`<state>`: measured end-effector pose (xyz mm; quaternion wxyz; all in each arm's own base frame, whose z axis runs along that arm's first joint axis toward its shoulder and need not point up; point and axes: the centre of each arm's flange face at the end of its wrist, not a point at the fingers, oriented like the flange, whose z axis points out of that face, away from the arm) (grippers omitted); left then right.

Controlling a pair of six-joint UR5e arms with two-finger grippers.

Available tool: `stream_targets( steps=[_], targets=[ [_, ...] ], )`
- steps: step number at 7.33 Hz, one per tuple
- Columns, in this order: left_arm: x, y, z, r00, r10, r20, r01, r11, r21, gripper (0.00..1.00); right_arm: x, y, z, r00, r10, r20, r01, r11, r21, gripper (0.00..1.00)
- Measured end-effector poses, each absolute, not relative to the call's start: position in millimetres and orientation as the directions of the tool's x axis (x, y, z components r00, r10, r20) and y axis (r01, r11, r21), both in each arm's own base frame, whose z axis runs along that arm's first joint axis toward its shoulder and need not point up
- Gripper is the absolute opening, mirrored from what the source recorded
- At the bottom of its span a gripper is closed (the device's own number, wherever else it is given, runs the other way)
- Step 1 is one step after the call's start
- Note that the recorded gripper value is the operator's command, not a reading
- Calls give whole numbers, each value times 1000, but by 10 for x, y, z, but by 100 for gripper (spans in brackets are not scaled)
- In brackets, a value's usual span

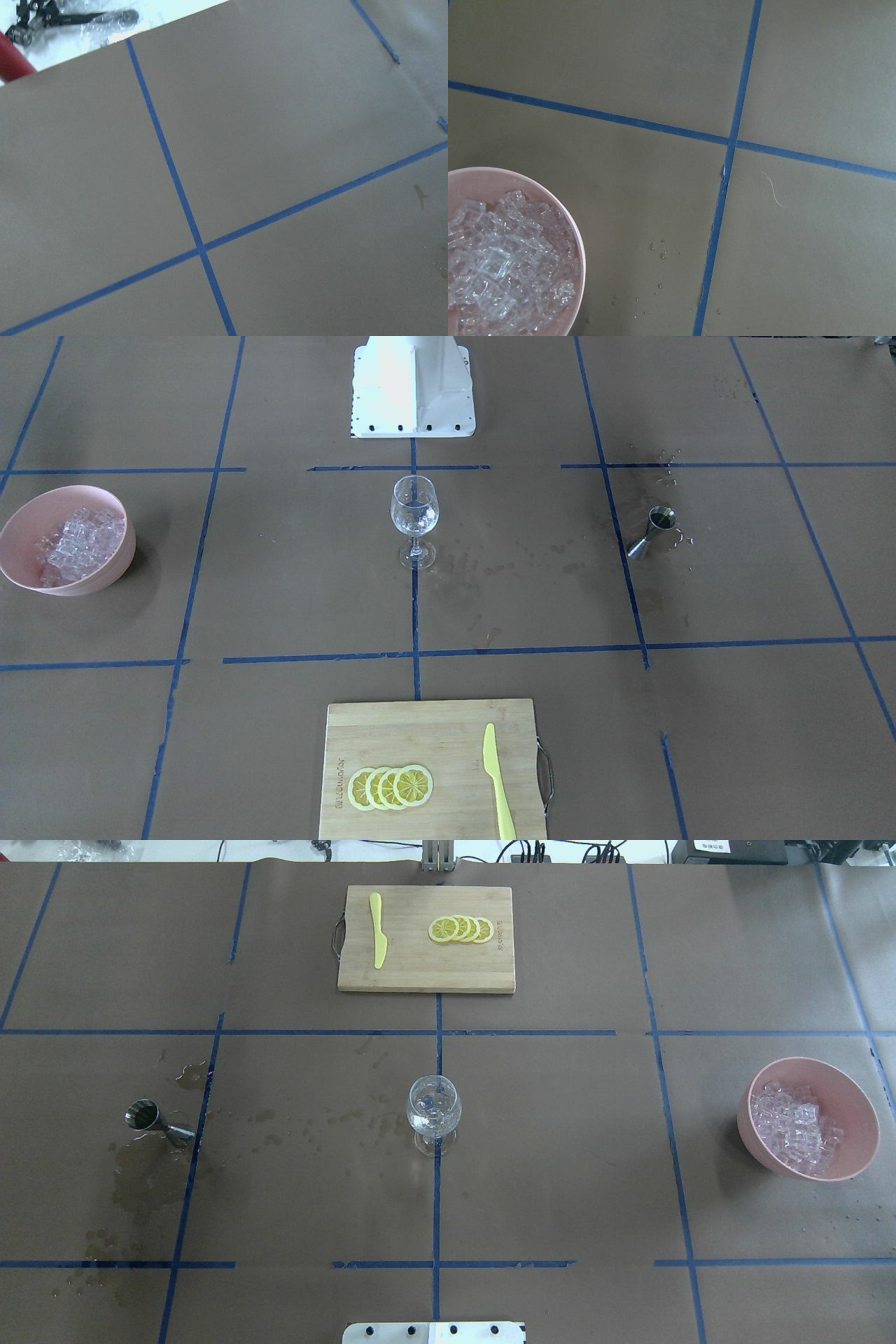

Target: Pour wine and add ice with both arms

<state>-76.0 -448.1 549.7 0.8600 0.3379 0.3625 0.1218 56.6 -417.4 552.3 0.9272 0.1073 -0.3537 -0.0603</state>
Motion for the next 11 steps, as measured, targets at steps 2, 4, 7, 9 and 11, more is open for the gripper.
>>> stream_targets(
  steps=[2,4,7,9,11],
  targets=[
    [-746,-4535,5403,698,497,-515,69,669,740,100,564,-4218,5464,742,-202,639,32,963,267,100],
    [-383,-4593,5221,646,550,-530,89,635,767,100,563,-4232,5433,741,-207,638,31,961,276,100],
    [612,-4617,4802,576,474,-666,315,623,716,100,562,-4231,5422,741,-209,638,31,960,278,100],
    [1003,-4358,4585,578,441,-687,411,570,712,100,563,-4227,5422,742,-209,637,31,960,278,100],
    [1380,-4024,4484,599,371,-710,498,522,693,100,563,-4224,5426,742,-208,637,31,960,277,100]
  ],
)
